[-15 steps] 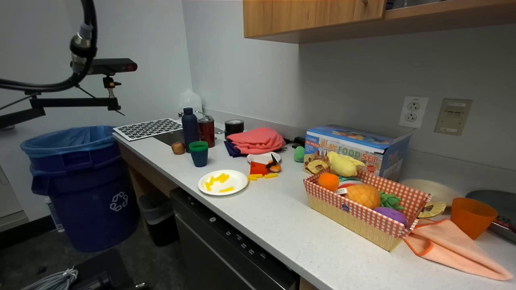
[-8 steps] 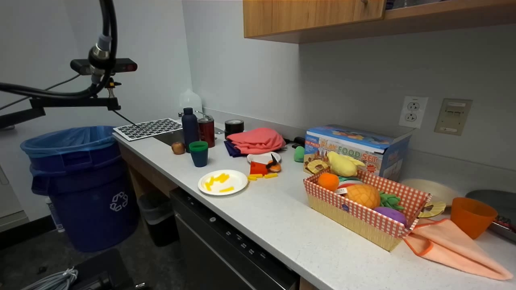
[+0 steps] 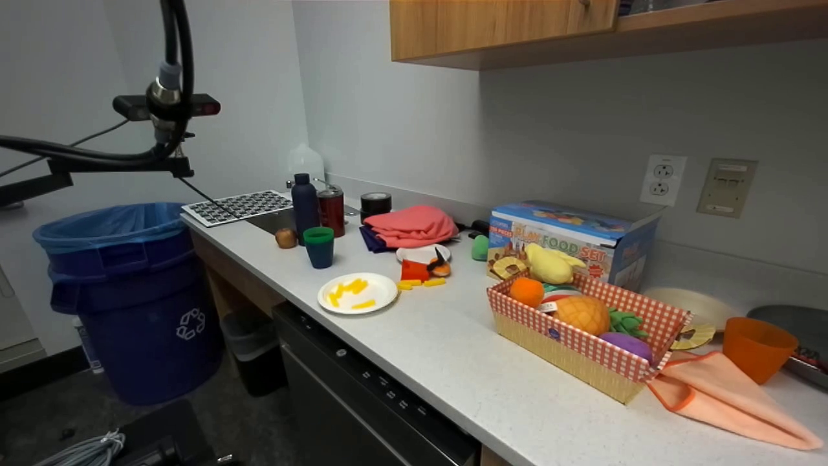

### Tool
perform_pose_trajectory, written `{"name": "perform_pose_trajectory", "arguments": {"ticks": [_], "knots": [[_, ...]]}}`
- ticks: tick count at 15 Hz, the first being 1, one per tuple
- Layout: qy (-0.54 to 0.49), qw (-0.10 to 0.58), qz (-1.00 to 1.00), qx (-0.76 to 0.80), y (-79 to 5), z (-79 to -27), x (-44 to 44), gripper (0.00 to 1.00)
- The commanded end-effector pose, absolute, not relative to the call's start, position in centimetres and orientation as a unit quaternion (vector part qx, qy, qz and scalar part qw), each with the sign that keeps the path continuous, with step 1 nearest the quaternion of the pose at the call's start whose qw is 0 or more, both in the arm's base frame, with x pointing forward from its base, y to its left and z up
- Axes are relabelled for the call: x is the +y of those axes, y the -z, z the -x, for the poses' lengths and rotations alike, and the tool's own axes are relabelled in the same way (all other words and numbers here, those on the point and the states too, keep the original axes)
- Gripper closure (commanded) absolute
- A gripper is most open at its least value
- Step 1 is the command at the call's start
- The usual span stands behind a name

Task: Open the top right cabinet door

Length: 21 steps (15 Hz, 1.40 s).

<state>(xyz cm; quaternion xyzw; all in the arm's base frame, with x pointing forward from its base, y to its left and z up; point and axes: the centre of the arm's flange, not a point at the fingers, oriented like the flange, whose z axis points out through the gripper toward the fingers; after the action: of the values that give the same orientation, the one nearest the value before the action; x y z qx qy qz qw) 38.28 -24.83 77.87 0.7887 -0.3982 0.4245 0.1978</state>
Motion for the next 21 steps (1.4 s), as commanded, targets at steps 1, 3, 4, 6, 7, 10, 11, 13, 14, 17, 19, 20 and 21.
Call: {"name": "perform_pose_trajectory", "arguments": {"ticks": [1, 3, 4, 6, 7, 10, 11, 13, 14, 17, 19, 20, 21], "knots": [[-0.419, 0.205, -0.784, -0.410, -77.5, -38.0, -26.2, 0.00], [-0.414, 0.216, -0.775, -0.425, -76.9, -37.6, -27.9, 0.00], [-0.414, 0.217, -0.774, -0.427, -76.8, -37.6, -28.1, 0.00], [-0.415, 0.217, -0.774, -0.427, -76.9, -37.8, -28.0, 0.00], [-0.415, 0.217, -0.774, -0.426, -76.9, -37.8, -28.0, 0.00], [-0.423, 0.217, -0.763, -0.437, -77.1, -39.0, -28.1, 0.00], [-0.422, 0.218, -0.756, -0.451, -77.4, -39.8, -28.6, 0.00], [-0.423, 0.216, -0.738, -0.480, -77.9, -41.0, -30.0, 0.00], [-0.424, 0.215, -0.727, -0.496, -78.3, -41.7, -30.9, 0.00], [-0.423, 0.218, -0.695, -0.539, -78.9, -43.0, -33.8, 0.00], [-0.422, 0.227, -0.670, -0.566, -79.3, -43.4, -36.1, 0.00], [-0.420, 0.234, -0.656, -0.581, -79.6, -43.4, -37.4, 0.00], [-0.418, 0.240, -0.644, -0.594, -78.8, -43.7, -39.0, 0.00]]}}
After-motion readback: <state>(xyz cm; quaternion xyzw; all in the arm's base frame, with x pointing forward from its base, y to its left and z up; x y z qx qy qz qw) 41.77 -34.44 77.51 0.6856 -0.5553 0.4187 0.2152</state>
